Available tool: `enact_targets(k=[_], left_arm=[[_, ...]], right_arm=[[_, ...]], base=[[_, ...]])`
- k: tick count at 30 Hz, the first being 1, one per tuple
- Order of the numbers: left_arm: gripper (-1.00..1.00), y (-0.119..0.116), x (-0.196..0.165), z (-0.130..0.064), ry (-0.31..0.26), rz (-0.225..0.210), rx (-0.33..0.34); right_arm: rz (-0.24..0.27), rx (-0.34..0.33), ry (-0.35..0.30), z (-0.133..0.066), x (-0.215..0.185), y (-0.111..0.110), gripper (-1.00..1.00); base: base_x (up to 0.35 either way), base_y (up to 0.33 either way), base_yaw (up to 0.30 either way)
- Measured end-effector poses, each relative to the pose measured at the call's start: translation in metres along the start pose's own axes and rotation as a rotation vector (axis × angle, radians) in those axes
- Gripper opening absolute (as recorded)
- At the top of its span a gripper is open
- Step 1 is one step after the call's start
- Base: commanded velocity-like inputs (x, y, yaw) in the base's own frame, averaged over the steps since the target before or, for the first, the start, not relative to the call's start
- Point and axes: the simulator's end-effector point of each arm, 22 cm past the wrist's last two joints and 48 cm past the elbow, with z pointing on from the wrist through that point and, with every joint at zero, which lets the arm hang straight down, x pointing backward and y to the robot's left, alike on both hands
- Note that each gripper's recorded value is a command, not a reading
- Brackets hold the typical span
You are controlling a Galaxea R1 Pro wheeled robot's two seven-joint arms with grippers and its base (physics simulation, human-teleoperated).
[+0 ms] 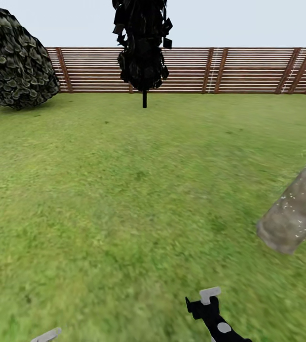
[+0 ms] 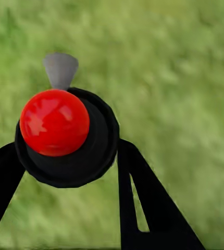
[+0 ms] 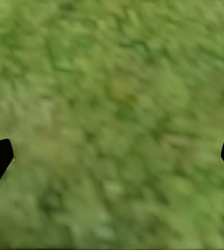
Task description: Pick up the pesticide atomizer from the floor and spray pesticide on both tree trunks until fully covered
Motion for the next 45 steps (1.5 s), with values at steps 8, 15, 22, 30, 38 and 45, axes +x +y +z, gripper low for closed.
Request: enact_targets(k=[8,15,22,30,38,45], left_arm=[[-1.0,0.0008,0.0017,0.0006,0.002,0.002,-0.002],[-1.0,0.0012,0.0033,0.001,0.005,0.003,-0.004],[-1.0,0.0012,0.0034,0.001,0.005,0.003,-0.004],[-1.0,0.0014,0.0037,0.001,0.007,0.003,-0.005],[-1.0,0.0015,0.004,0.001,0.008,0.004,-0.005],[-1.0,0.0014,0.0038,0.001,0.008,0.003,-0.005]], right_arm=[[0.001,-0.001,0.006,0.0006,0.0029,0.0003,1.0],[0.001,-0.001,0.01,0.001,0.005,0.0006,1.0],[0.0,-0.002,0.01,0.001,0.0051,0.0006,1.0],[0.001,-0.001,0.01,0.001,0.0052,0.0006,1.0],[0.001,-0.001,0.01,0.001,0.0054,0.0006,1.0],[0.0,-0.002,0.011,0.0009,0.0056,0.0007,1.0]], base=[[-0.171,0.291,0.275],[-0.171,0.29,0.276],[-0.173,0.278,0.278],[-0.034,0.063,0.279],[0.0,0.0,0.279],[0.0,0.0,0.279]])
